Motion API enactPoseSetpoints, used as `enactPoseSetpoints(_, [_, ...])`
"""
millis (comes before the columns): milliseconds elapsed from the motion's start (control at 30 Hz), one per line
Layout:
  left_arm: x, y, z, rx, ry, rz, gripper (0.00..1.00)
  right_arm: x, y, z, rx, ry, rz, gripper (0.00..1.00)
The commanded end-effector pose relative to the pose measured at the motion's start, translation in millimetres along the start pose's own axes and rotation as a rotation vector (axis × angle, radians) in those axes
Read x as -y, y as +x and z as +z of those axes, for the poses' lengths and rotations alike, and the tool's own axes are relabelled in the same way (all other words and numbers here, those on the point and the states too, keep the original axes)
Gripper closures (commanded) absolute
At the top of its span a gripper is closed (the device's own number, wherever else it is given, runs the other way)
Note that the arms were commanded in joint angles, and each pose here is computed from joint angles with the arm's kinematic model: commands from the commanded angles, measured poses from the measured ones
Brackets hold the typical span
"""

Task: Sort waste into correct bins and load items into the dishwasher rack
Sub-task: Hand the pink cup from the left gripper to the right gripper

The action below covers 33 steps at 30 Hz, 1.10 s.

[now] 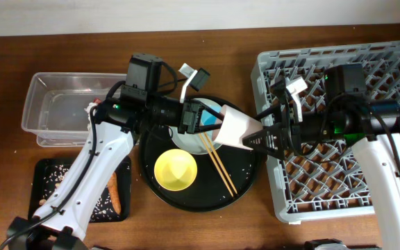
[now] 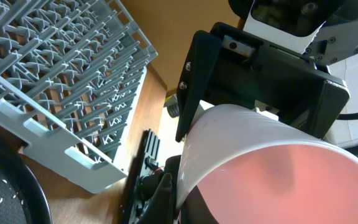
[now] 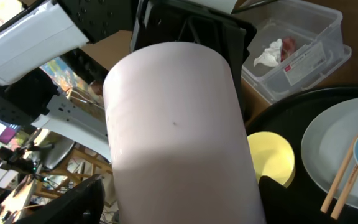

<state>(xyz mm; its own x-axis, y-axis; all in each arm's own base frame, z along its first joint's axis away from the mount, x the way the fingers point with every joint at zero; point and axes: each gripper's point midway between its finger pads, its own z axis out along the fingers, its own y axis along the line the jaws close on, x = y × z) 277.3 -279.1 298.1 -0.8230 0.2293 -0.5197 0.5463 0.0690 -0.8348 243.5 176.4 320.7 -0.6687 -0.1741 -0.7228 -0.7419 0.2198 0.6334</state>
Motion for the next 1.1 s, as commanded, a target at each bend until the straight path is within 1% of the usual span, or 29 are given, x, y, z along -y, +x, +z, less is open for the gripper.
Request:
enactPoseSetpoints(0, [11,-5,-3,0.01,0.006,0.061,1.0,-5,-2,1,0.007,-0.025,-0.006,0.22])
enactPoseSetpoints(33, [11,-5,-3,0.009,0.007,0.061,1.0,-5,-2,1,0.006,-0.025,-0.005,0.26])
enactPoseSetpoints(67, [11,-5,-3,0.01,0.007,0.062,1.0,-5,-1,1,0.004,-0.026,0.0,0.32])
enactPoseSetpoints(133, [11,-5,-3,0.01,0.006,0.062,0.99,-1,-2,1,0.002,-0.01,-0.021,0.33])
enactPoseSetpoints(167, [11,-5,-3,0.01,0.006,0.062,0.95,2,-2,1,-0.003,0.006,-0.031,0.33])
enactPoseSetpoints(200, [11,-5,-3,0.01,0.006,0.062,0.86,4,-2,1,-0.005,0.015,-0.039,0.33])
enactPoseSetpoints(267, [9,-6,-3,0.014,-0.009,0.061,0.79,6,-2,1,-0.009,0.026,-0.044,0.34])
enactPoseSetpoints(300, [5,-7,-3,0.019,-0.028,0.061,0.75,6,-2,1,-0.01,0.029,-0.047,0.36])
enactPoseSetpoints(433, [-7,-11,-5,0.042,-0.099,0.06,0.74,11,0,1,-0.024,0.057,-0.046,0.42])
enactPoseSetpoints(533, [-11,-12,-5,0.048,-0.123,0.059,0.75,14,2,0,-0.034,0.073,-0.046,0.41])
enactPoseSetpoints(567, [-11,-12,-5,0.049,-0.122,0.059,0.83,14,2,0,-0.034,0.073,-0.047,0.34])
enactPoseSetpoints(600, [-11,-12,-6,0.049,-0.123,0.059,0.92,14,2,0,-0.034,0.073,-0.046,0.31])
enactPoseSetpoints(667, [-11,-12,-5,0.048,-0.122,0.059,1.0,14,2,0,-0.034,0.073,-0.046,0.27])
enactPoseSetpoints(733, [-10,-12,-5,0.047,-0.118,0.059,1.0,14,2,0,-0.033,0.072,-0.046,0.23])
enactPoseSetpoints(833, [-6,-12,-5,0.044,-0.094,0.066,1.0,13,1,0,-0.032,0.07,-0.046,0.22])
enactPoseSetpoints(900, [11,-14,-4,0.035,-0.006,0.1,1.0,13,1,0,-0.03,0.066,-0.047,0.18])
enactPoseSetpoints(967, [22,-17,-4,0.032,0.049,0.123,1.0,12,0,1,-0.027,0.064,-0.05,0.16])
enactPoseSetpoints(1000, [29,-19,-5,0.028,0.081,0.133,1.0,10,-1,1,-0.017,0.047,-0.053,0.13])
enactPoseSetpoints(1067, [33,-21,-5,0.026,0.1,0.137,1.0,3,-8,1,0.014,0.004,-0.074,0.13])
